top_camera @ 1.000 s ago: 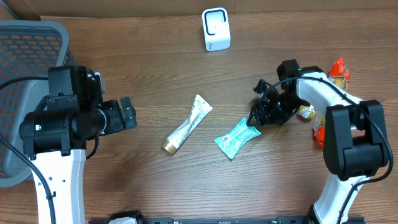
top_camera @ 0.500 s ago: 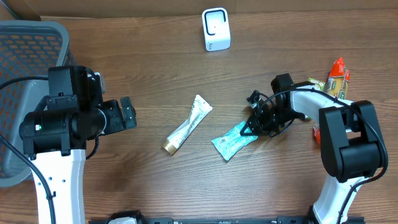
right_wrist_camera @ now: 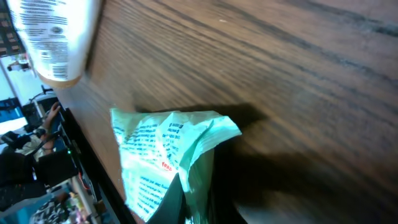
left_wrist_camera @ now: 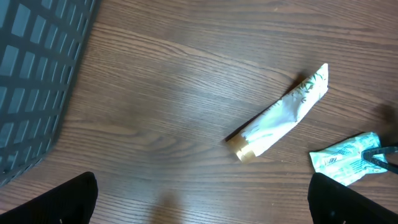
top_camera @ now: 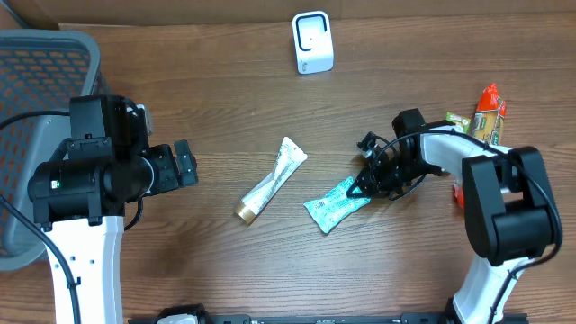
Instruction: Scan the item barcode
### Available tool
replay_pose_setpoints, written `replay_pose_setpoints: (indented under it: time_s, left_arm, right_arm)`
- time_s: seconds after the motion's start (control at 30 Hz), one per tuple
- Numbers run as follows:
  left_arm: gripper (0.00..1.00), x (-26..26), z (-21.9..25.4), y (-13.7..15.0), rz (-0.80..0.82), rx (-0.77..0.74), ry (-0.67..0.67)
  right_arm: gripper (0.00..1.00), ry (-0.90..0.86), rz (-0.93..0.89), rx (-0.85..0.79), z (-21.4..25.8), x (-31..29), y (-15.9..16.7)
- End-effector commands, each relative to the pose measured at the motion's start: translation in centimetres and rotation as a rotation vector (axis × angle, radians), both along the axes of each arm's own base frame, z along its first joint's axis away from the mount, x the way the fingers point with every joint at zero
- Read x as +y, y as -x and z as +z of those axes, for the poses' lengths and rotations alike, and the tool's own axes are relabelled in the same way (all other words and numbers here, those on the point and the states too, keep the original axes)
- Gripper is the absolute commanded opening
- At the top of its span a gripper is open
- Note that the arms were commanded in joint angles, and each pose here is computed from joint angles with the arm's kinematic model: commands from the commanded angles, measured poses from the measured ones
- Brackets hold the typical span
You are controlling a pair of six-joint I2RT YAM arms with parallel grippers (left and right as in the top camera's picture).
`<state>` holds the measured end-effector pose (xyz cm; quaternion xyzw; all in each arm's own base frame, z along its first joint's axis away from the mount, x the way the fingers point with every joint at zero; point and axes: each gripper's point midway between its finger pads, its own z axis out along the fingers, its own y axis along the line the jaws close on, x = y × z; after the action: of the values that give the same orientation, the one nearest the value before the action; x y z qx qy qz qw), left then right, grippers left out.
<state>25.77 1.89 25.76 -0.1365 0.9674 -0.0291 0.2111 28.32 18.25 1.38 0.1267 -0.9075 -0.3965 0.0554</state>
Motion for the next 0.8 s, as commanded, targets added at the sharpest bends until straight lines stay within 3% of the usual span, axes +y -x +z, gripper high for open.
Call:
replay_pose_setpoints:
  time_s: [0.0, 0.27, 0.43, 0.77]
  left_arm:
    - [1.00, 0.0, 0.4, -0.2, 0.017, -0.014, 0.009]
    - [1.00, 0.0, 0.4, -0.2, 0.017, -0.014, 0.009]
    - [1.00, 0.0, 0.4, -0.2, 0.017, -0.014, 0.010]
    - [1.00, 0.0, 0.4, -0.2, 0.017, -0.014, 0.009]
  right_arm:
    - [0.04, -0.038, -0.043, -0.112, 4.7, 0.2, -1.3]
    - [0.04, -0.104, -0.189, -0.378, 16.1, -0.7, -2.6]
    - [0.04, -0.150, -0.216, -0.635, 23.7, -1.4, -0.9]
    - [0.04, -0.162, -0.287, -0.864, 30.6, -3.0, 3.6]
